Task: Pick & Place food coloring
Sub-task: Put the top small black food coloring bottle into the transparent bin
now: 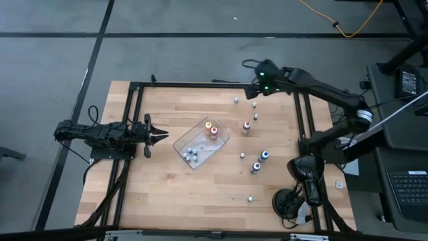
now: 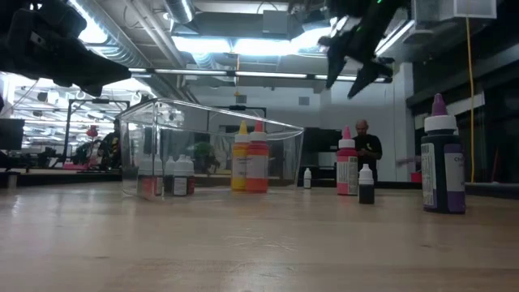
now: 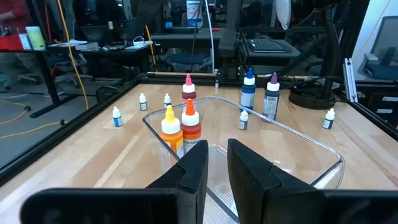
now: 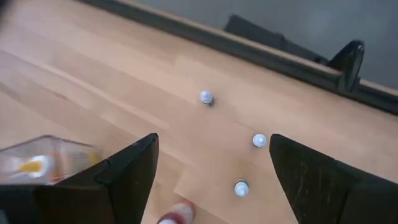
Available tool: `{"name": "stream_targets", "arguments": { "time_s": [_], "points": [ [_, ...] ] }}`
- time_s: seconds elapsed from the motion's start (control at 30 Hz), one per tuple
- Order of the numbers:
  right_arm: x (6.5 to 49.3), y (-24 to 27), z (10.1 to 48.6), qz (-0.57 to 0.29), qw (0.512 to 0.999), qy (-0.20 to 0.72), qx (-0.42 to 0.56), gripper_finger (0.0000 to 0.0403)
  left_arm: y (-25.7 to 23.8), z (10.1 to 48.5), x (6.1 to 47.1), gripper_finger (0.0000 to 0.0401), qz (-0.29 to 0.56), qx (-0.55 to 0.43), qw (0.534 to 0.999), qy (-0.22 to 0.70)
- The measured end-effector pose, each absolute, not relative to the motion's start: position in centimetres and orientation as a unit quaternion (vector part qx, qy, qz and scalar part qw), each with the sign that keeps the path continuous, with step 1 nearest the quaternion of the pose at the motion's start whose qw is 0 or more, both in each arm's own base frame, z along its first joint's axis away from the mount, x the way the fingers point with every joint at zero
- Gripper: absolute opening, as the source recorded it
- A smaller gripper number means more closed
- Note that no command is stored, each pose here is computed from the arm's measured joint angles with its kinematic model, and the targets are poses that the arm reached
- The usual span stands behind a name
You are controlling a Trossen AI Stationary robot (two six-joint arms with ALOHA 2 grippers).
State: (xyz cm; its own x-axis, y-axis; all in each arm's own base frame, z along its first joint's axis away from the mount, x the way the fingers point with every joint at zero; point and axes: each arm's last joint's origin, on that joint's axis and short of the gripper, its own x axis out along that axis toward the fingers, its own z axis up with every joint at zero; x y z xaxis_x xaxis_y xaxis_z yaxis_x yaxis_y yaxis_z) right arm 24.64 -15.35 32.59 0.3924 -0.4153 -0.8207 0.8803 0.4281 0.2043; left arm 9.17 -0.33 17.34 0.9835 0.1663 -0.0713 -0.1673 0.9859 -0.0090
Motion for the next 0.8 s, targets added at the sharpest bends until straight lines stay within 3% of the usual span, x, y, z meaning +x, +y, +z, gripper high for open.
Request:
{"name": "stream_targets", "arguments": {
  "time_s": [0.53,0.8],
  "points": [
    [27.0,-21.5,23.0,-0.471,0.648,0.477,0.362,0.0307,-0.3,17.3,9.2,0.0055,0.084,-0.007,0.996,0.035],
    [27.5,-22.5,20.0,-0.472,0.616,0.509,0.372,0.0307,-0.3,17.3,9.2,0.0061,0.084,-0.007,0.996,0.035]
  ]
}}
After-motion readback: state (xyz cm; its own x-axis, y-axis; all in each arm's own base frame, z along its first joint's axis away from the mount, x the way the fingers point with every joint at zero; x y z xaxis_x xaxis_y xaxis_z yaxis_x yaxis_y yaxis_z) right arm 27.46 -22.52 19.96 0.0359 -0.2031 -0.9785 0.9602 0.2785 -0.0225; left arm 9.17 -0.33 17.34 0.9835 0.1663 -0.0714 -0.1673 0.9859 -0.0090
